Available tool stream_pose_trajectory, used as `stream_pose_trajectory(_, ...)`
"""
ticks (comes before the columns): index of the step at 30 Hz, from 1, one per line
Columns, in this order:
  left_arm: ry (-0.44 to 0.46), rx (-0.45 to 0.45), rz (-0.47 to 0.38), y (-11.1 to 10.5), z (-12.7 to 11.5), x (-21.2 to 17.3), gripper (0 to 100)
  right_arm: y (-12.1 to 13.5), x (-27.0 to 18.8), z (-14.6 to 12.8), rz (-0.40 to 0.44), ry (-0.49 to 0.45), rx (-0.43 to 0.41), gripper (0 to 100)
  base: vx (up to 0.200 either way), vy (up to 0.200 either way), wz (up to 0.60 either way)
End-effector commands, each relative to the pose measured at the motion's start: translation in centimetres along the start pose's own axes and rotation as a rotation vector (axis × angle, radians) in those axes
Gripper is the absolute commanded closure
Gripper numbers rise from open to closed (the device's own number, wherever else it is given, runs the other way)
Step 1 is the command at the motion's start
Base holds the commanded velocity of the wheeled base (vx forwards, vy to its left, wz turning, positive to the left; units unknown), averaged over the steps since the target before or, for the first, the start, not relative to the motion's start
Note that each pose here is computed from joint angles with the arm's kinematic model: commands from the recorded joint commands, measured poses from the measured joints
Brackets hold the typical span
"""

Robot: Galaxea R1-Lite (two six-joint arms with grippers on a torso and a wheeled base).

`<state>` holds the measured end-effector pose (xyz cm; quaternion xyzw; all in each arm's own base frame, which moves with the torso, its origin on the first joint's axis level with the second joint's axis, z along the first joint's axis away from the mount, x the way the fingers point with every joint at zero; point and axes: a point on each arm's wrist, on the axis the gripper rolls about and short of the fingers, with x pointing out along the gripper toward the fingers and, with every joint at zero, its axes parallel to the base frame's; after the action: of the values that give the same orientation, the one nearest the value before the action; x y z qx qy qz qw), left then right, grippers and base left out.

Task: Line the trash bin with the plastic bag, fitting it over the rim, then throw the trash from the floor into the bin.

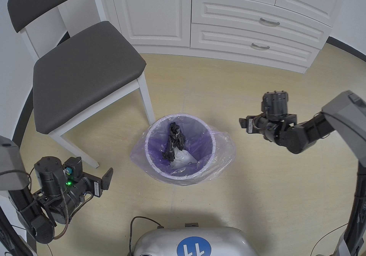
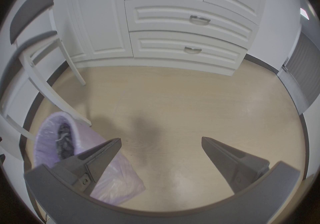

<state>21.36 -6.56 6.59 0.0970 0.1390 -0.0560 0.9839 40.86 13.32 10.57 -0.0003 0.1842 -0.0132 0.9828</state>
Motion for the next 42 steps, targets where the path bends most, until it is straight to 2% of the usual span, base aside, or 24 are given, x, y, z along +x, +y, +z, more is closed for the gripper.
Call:
stream_pose_trajectory(1, -0.249, -0.107, -0.046, 0.8, 3.8, -6.0, 0, -5.4, -10.6, 3.7, -0.018, -0.101, 0.06, 0, 0.0, 0.0, 0.0)
stream_pose_trajectory(3, -0.292, -0.119, -0.042, 1.0, 4.4, -6.7, 0, -6.2, -12.5, 3.8, -0.023, -0.129, 0.071, 0, 0.0, 0.0, 0.0)
stream_pose_trajectory(6, -0.368, -0.14, -0.034, 1.5, 5.2, -8.1, 0, -7.5, -17.0, 4.2, -0.018, -0.224, 0.097, 0, 0.0, 0.0, 0.0)
stream_pose_trajectory(9, -0.42, -0.156, -0.021, 2.0, 5.9, -8.9, 0, -8.2, -19.7, 4.2, -0.02, -0.264, 0.106, 0, 0.0, 0.0, 0.0)
stream_pose_trajectory(10, -0.481, -0.174, -0.001, 2.4, 6.9, -9.3, 0, -8.9, -22.1, 4.3, -0.017, -0.308, 0.117, 0, 0.0, 0.0, 0.0)
stream_pose_trajectory(11, -0.481, -0.174, -0.001, 2.4, 6.9, -9.3, 0, -8.9, -22.1, 4.3, -0.017, -0.308, 0.117, 0, 0.0, 0.0, 0.0)
stream_pose_trajectory(13, -0.518, -0.165, 0.083, 3.6, 7.8, -9.2, 0, -10.0, -25.7, 4.0, -0.052, -0.377, 0.143, 0, 0.0, 0.0, 0.0)
stream_pose_trajectory(15, -0.527, -0.142, 0.133, 4.3, 8.1, -9.4, 0, -10.6, -27.4, 3.5, -0.083, -0.408, 0.16, 0, 0.0, 0.0, 0.0)
stream_pose_trajectory(17, -0.525, -0.137, 0.142, 4.4, 8.2, -9.4, 0, -10.7, -27.8, 3.3, -0.085, -0.412, 0.162, 0, 0.0, 0.0, 0.0)
stream_pose_trajectory(18, -0.504, -0.115, 0.221, 5.6, 8.2, -10.0, 0, -11.7, -30.8, 1.9, -0.087, -0.437, 0.173, 0, 0.0, 0.0, 0.0)
stream_pose_trajectory(19, -0.504, -0.115, 0.221, 5.6, 8.2, -10.0, 0, -11.7, -30.8, 1.9, -0.087, -0.437, 0.173, 0, 0.0, 0.0, 0.0)
stream_pose_trajectory(20, -0.516, -0.115, 0.267, 6.4, 8.6, -11.0, 0, -12.4, -32.8, 0.8, -0.094, -0.446, 0.183, 0, 0.0, 0.0, 0.0)
stream_pose_trajectory(23, -0.531, -0.119, 0.314, 7.3, 10.0, -12.9, 0, -13.5, -36.3, -0.7, -0.087, -0.501, 0.205, 0, 0.0, 0.0, 0.0)
stream_pose_trajectory(25, -0.538, -0.123, 0.324, 7.5, 11.0, -14.4, 0, -14.3, -38.4, -1.8, -0.099, -0.534, 0.217, 0, 0.0, 0.0, 0.0)
stream_pose_trajectory(27, -0.54, -0.129, 0.316, 7.7, 12.0, -16.7, 0, -15.0, -40.4, -3.0, -0.161, -0.55, 0.226, 0, 0.0, 0.0, 0.0)
stream_pose_trajectory(33, -0.522, -0.179, 0.292, 7.6, 12.3, -21.5, 0, -15.6, -43.9, -6.2, -0.296, -0.611, 0.252, 0, 0.0, 0.0, 0.0)
stream_pose_trajectory(39, -0.547, -0.194, 0.312, 7.4, 11.0, -25.0, 0, -15.7, -45.5, -9.1, -0.312, -0.617, 0.256, 0, 0.0, 0.0, 0.0)
stream_pose_trajectory(42, -0.558, -0.191, 0.356, 7.1, 9.8, -27.8, 0, -15.7, -46.0, -10.2, -0.294, -0.638, 0.259, 0, 0.0, 0.0, 0.0)
